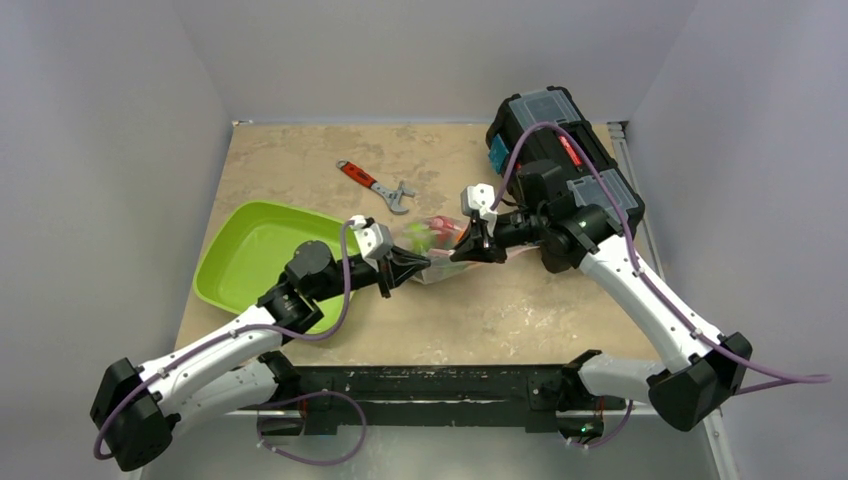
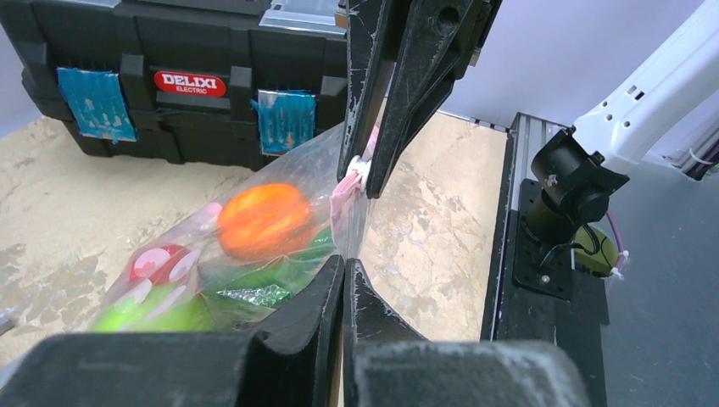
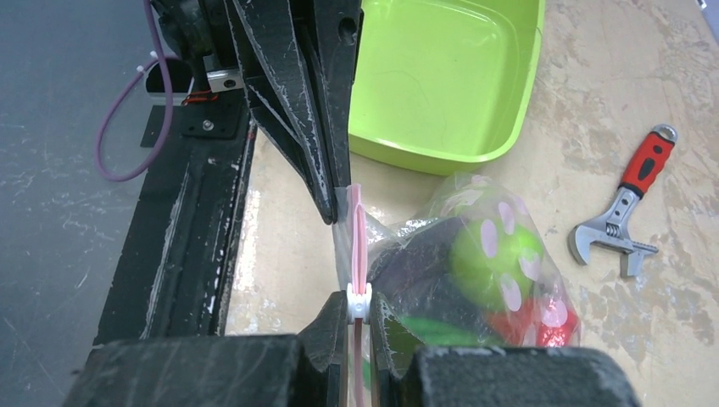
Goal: Open the zip-top bag and remove the fake food
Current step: Unzip the zipper food storage bag at the center of the board.
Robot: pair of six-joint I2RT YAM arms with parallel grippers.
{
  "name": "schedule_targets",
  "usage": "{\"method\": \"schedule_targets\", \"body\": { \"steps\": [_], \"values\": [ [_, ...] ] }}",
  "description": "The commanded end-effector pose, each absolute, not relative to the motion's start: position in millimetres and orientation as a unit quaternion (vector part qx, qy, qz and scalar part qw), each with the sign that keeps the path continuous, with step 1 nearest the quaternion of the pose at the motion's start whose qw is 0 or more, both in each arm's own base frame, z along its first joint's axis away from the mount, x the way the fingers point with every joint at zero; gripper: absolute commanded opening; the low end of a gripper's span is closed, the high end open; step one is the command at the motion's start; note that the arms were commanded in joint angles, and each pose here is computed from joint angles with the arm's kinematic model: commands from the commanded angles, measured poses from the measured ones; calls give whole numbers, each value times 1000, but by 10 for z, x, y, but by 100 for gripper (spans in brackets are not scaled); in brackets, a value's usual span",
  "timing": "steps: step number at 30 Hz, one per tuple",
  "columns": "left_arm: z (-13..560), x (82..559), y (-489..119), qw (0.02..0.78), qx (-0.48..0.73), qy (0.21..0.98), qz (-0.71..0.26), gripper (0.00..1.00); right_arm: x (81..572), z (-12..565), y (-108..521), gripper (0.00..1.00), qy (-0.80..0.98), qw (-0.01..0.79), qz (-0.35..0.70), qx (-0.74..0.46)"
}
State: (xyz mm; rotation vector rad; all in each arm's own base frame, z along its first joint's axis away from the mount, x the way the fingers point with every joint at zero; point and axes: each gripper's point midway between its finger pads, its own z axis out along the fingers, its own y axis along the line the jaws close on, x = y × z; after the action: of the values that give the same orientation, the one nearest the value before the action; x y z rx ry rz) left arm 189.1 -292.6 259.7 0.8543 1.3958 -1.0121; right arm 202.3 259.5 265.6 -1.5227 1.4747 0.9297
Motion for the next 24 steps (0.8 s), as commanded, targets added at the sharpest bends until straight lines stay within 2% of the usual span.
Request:
{"method": "schedule_targets", "body": {
  "steps": [1, 5, 6, 7, 8, 10, 13, 21, 23, 24],
  "values": [
    [2766, 1860, -2901, 596, 364, 565, -440, 0, 2064, 2653, 2484, 0, 592, 414, 348, -598],
    [2787, 1744, -3008, 567, 387, 553, -472, 3, 2074, 2619, 2482, 0, 594, 408, 347, -600],
    [2780, 1723, -3034, 559, 393, 553, -478, 15, 2072, 2620, 2488, 0, 593, 406, 349, -601],
    [2782, 1705, -3050, 554, 398, 551, -481, 33, 2075, 2618, 2488, 0, 593, 406, 349, -602],
    [2782, 1705, -3059, 551, 400, 551, -482, 43, 2071, 2619, 2490, 0, 592, 405, 349, -603],
    [2789, 1718, -3050, 557, 403, 549, -475, 58, 2068, 2617, 2489, 0, 591, 405, 349, -604],
    [2850, 1752, -3027, 575, 407, 540, -460, 70, 2054, 2610, 2488, 0, 589, 405, 351, -604],
    [2994, 1931, -3115, 590, 422, 537, -431, 69, 2028, 2589, 2497, 0, 585, 401, 358, -607],
    [3022, 1941, -3151, 591, 424, 531, -436, 64, 2022, 2589, 2493, 0, 585, 401, 357, -608],
    [3021, 1939, -3177, 586, 427, 530, -439, 58, 2018, 2586, 2493, 0, 585, 400, 358, -608]
  ]
}}
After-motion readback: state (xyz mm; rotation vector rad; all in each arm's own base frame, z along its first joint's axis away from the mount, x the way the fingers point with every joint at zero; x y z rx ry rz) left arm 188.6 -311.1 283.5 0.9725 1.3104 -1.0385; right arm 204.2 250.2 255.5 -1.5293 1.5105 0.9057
